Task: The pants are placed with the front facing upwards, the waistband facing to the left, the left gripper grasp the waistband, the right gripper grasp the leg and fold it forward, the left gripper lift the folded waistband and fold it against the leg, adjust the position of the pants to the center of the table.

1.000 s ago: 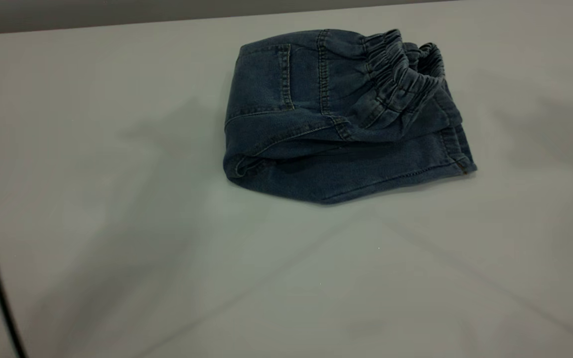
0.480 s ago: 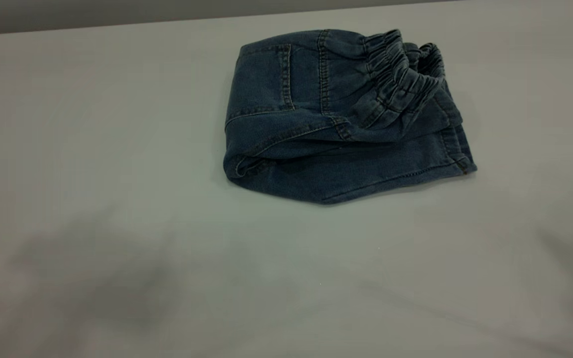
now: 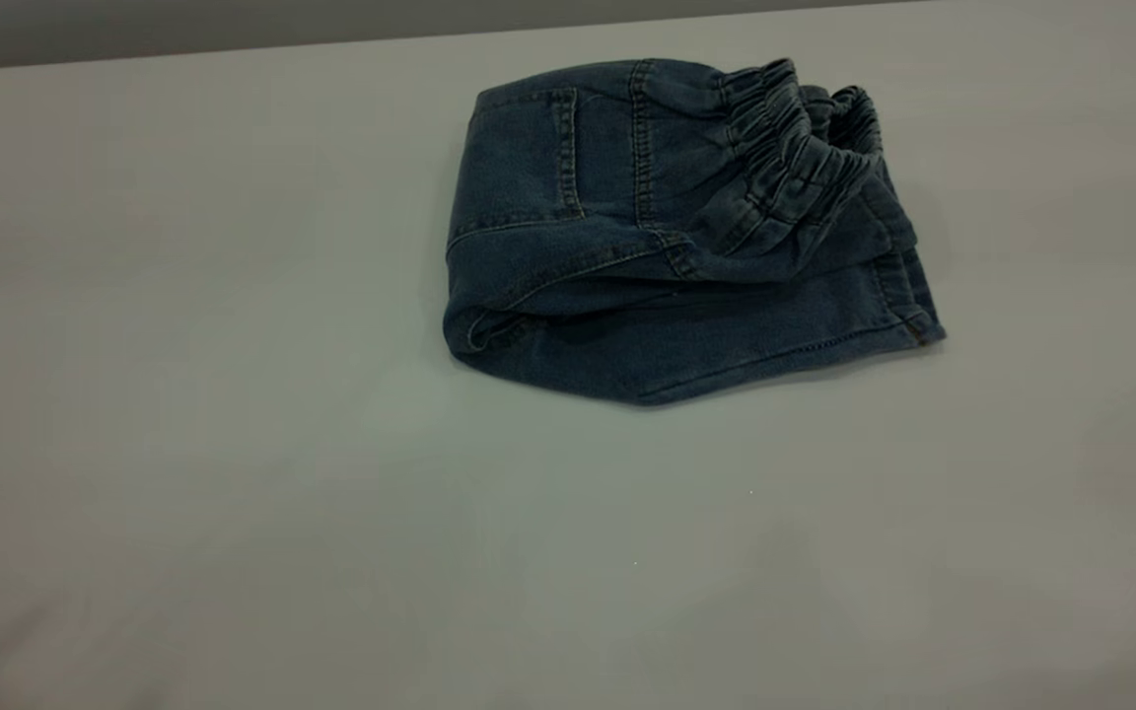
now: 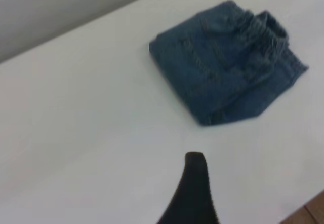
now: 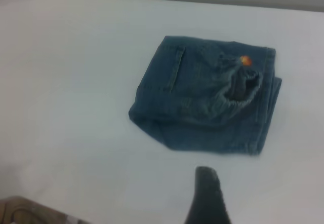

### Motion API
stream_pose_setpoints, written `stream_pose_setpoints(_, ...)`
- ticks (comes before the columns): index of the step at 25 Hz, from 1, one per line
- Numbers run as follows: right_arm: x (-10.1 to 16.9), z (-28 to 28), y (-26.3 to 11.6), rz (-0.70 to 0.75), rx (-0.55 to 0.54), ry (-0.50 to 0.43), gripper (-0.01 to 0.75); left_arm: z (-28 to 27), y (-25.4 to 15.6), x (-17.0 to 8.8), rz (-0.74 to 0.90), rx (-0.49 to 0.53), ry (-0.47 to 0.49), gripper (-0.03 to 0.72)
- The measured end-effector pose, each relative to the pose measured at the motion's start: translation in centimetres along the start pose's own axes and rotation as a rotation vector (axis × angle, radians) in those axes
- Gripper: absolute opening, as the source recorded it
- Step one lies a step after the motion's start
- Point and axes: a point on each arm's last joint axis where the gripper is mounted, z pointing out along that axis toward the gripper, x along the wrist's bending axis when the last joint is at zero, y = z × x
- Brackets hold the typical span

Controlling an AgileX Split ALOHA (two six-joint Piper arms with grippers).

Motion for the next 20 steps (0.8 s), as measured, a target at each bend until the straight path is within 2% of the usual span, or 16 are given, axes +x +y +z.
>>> stream_pose_setpoints(5, 0.4, -1.0, -4.5, -0.03, -0.04, -0.033, 0.441, -0.2, -4.0, -0.1, -0.023, 0.009, -0.012, 0.581)
stream_pose_setpoints(9, -0.1, -1.3, -8.0, -0.043, -0.066, -0.109, 0.441, -0.1, -6.6, -0.1, -0.022, 0.015, -0.008, 0.581)
stream_pose_setpoints(14, -1.1, -0.2, -10.6, -0.045, -0.069, -0.185, 0.441, 1.4, -9.7, -0.2, -0.019, 0.068, -0.007, 0.581)
stream_pose_setpoints(20, -2.0, 1.8, -12.5, -0.085, -0.082, -0.2, 0.441, 2.9, -13.0, -0.3, -0.013, 0.116, -0.006, 0.581)
